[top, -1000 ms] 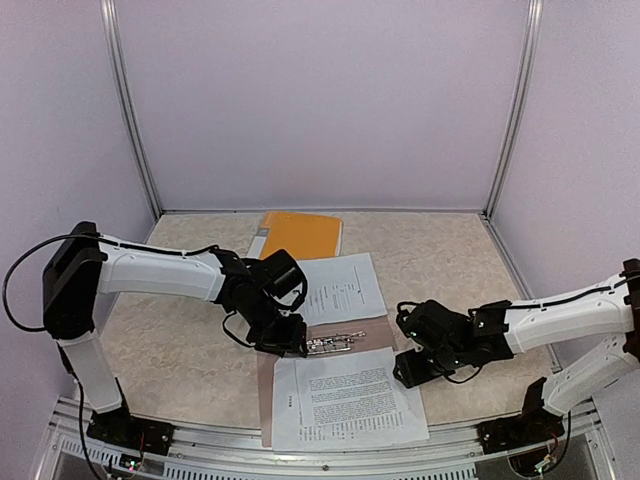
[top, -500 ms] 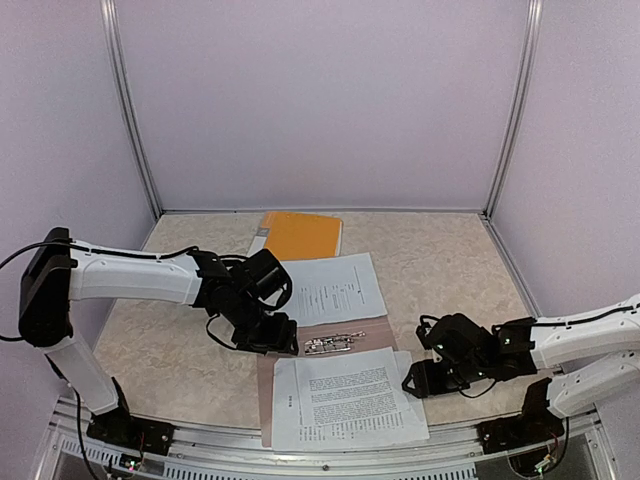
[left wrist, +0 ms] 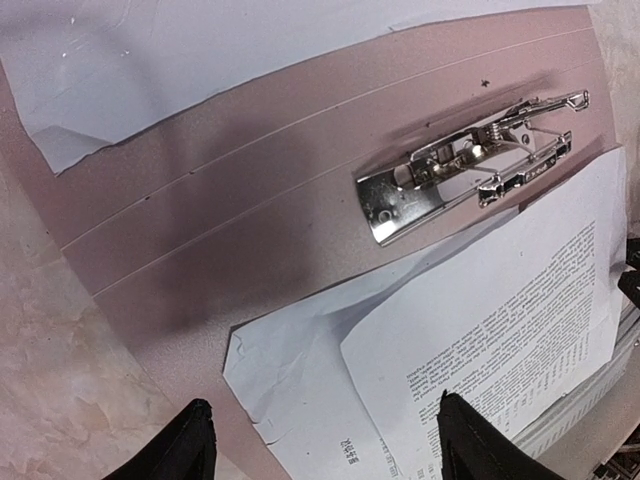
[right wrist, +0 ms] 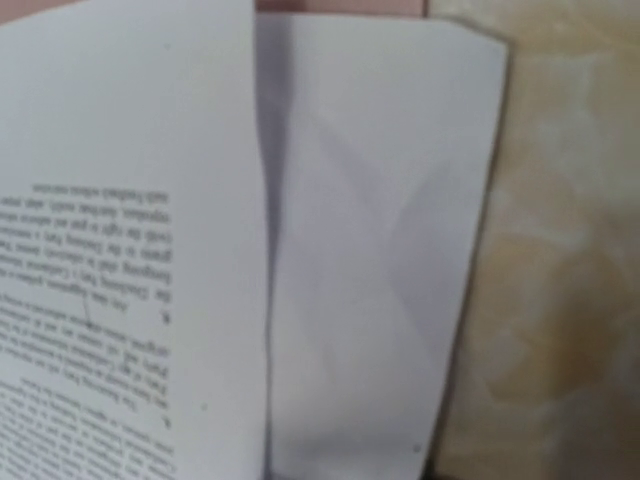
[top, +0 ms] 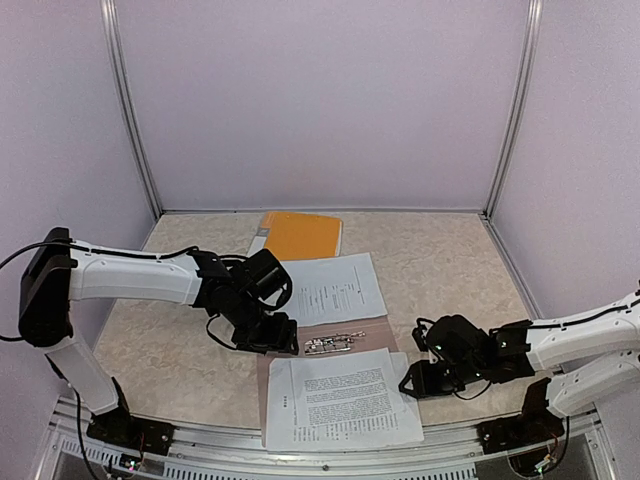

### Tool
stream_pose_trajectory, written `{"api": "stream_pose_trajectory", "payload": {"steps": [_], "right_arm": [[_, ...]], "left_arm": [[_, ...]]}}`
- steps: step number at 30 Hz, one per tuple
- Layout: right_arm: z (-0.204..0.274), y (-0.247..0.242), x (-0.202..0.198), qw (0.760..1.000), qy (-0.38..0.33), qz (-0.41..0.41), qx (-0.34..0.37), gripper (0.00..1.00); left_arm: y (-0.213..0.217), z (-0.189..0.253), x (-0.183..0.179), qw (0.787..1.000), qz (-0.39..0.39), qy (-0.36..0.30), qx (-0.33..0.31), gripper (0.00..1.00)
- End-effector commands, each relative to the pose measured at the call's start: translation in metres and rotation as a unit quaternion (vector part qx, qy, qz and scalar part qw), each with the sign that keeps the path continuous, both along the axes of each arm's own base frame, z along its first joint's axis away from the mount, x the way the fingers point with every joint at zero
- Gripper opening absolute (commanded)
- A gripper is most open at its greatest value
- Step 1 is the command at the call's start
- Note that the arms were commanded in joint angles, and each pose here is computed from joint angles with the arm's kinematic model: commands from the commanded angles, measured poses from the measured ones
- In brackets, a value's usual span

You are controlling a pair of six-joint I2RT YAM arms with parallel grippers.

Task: Put the files into the folder
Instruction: Adjust the file in the folder with some files.

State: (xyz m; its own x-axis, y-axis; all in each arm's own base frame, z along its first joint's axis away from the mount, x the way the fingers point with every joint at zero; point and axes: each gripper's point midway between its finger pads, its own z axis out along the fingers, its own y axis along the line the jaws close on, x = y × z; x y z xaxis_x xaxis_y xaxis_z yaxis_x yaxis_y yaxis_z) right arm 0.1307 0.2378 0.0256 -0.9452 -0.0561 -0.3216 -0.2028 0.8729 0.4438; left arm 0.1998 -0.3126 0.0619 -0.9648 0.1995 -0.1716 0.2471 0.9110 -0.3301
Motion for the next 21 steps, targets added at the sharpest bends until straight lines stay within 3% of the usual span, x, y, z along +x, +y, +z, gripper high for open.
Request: {"api": "stream_pose_trajectory", "payload": {"steps": [1, 13, 21], "right_arm": [[-0.001, -0.003, 0.005, 1.000, -0.010, -0.007, -0.015, 0.35], [0.005, 0.008, 0.018, 0.999, -0.032, 0.001, -0.027, 0.15], [0.008, 0.013, 0.024, 0.999, -0.042, 0.003, -0.031, 0.09]], "left_arm": [[-0.001, 0.000, 0.000, 1.000, -0.004, -0.004, 0.004, 0.72], [0.015, -0.019, -0.014, 0.999, 0.009, 0.026, 0.025, 0.73], [0.027, -0.023, -0.021, 0.999, 0.021, 0.030, 0.038, 0.73]]}}
